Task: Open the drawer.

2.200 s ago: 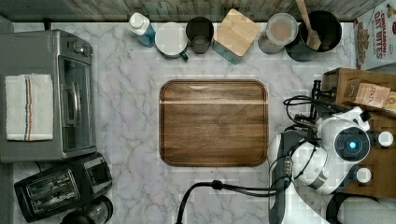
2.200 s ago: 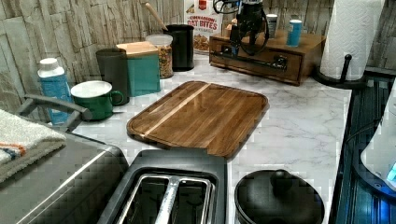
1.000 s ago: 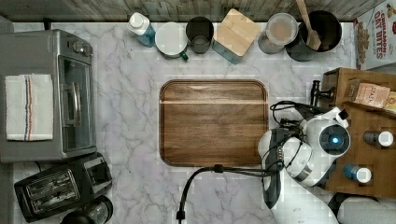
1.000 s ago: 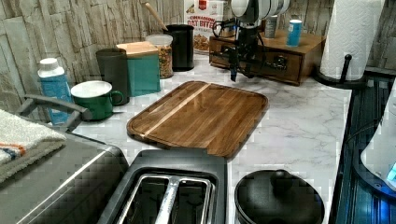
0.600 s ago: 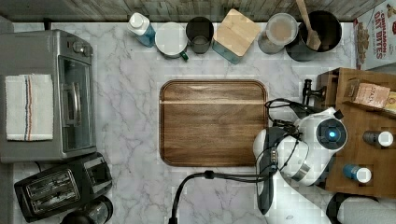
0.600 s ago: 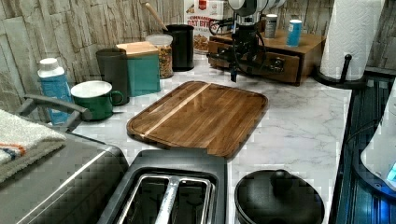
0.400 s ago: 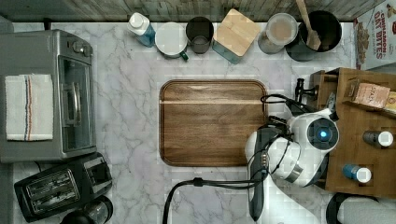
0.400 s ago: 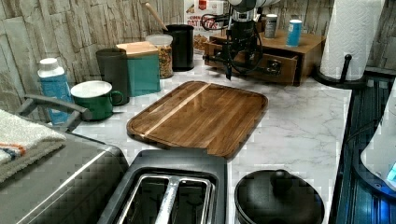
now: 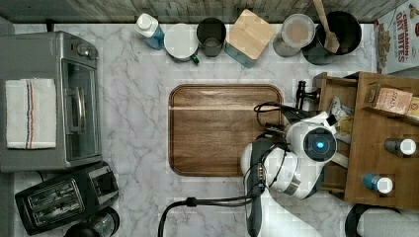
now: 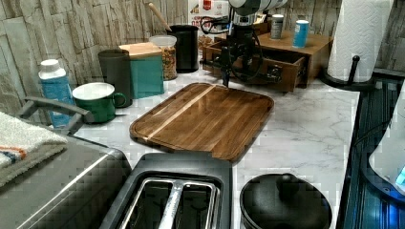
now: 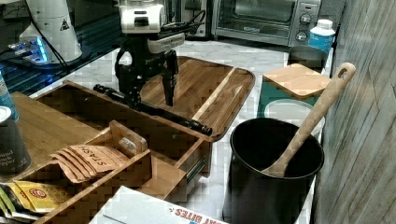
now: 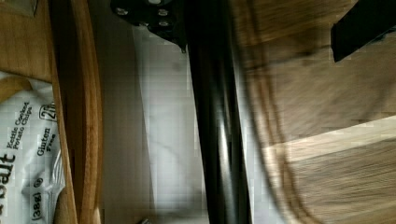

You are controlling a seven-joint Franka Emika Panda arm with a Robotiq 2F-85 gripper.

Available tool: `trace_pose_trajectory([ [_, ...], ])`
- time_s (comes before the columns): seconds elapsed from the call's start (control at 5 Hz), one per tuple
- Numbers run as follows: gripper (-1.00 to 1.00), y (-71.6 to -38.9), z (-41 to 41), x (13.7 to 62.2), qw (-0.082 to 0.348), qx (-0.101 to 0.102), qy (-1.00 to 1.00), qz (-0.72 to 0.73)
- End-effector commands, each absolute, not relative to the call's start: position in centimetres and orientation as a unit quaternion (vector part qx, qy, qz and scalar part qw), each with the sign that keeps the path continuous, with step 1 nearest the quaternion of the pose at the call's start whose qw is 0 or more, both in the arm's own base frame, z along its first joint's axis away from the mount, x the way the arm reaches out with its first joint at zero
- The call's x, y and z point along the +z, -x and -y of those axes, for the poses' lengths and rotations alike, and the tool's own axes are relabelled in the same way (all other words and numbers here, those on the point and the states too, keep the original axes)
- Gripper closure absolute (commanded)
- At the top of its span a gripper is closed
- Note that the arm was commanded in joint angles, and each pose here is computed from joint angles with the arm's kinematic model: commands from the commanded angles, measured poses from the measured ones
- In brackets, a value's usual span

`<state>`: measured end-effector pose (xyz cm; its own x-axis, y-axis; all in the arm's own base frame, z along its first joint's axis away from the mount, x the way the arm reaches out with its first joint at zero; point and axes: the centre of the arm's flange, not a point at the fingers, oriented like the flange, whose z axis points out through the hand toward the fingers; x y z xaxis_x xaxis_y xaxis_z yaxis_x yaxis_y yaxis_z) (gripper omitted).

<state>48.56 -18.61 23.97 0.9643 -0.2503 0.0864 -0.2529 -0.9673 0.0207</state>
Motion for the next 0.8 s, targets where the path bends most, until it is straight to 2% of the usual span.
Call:
trace_pose_trajectory([
  [0.2, -1.0, -52.8, 0.6, 26.3, -0.041, 0.066, -0.996, 0.038],
  [0.4, -1.0, -52.9, -3.6, 26.6, -0.042, 0.075, -0.995, 0.047],
  [0.6, -1.0, -51.9, -5.8, 27.7, -0.02, 0.1, -0.994, 0.03],
  [0.8, -1.0, -51.9, -5.8, 27.7, -0.02, 0.1, -0.994, 0.03],
])
